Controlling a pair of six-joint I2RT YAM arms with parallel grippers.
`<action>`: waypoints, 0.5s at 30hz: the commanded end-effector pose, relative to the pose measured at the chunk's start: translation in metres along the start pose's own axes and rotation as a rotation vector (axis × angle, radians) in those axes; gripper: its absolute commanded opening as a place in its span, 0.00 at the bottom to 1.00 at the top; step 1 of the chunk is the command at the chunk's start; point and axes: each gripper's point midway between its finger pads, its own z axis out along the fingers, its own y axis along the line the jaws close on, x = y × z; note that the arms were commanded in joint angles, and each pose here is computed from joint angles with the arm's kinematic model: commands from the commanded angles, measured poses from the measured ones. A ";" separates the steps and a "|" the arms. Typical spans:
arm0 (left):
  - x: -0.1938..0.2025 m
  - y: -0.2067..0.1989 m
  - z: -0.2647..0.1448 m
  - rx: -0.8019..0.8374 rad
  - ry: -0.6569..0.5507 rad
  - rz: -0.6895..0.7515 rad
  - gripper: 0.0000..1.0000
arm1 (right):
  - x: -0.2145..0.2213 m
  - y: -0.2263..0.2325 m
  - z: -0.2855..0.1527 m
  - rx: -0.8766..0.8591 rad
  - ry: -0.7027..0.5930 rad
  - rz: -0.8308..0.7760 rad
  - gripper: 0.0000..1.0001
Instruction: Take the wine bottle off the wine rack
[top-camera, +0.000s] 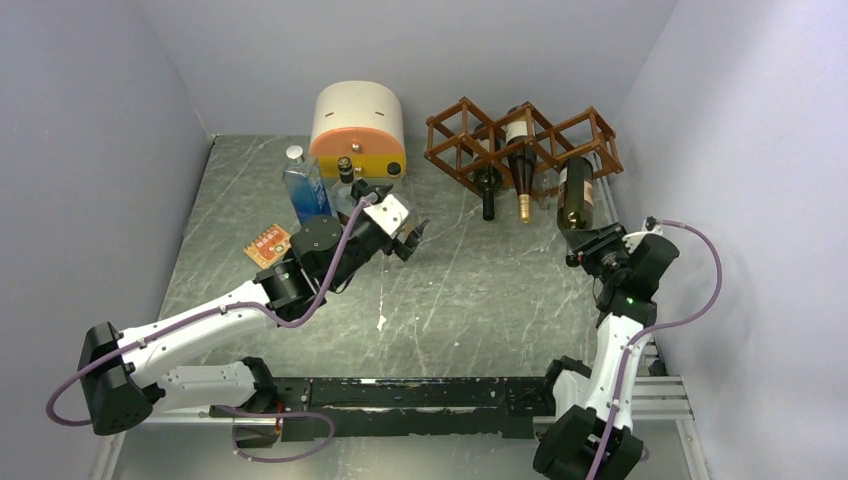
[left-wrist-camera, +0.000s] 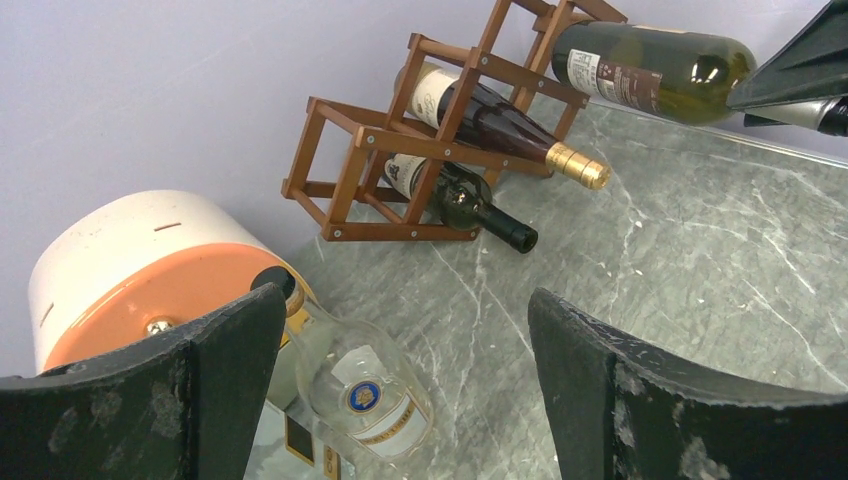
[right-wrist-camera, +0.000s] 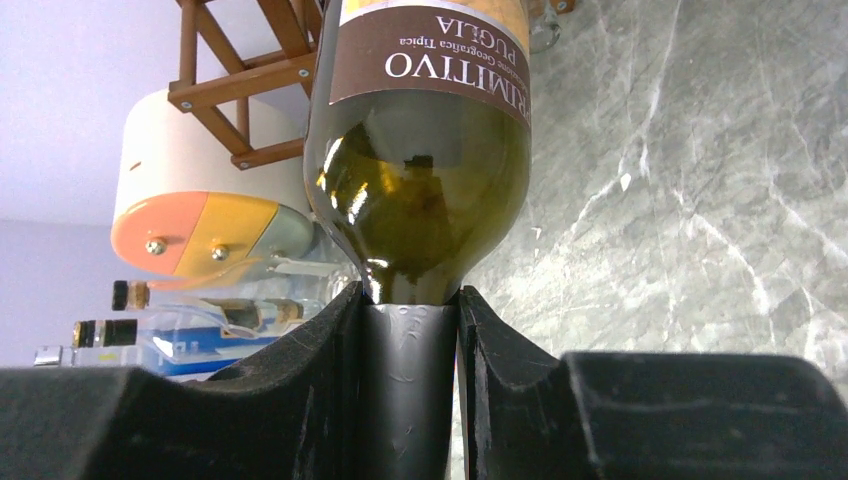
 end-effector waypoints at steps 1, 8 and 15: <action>-0.001 0.000 0.001 -0.011 -0.009 0.002 0.94 | -0.025 0.046 -0.017 -0.112 -0.058 -0.081 0.00; 0.002 -0.002 0.004 -0.004 0.000 0.000 0.94 | -0.030 0.097 -0.030 -0.262 0.003 -0.171 0.00; 0.001 -0.007 0.003 0.023 -0.008 -0.010 1.00 | 0.019 0.144 -0.011 -0.348 0.259 -0.232 0.00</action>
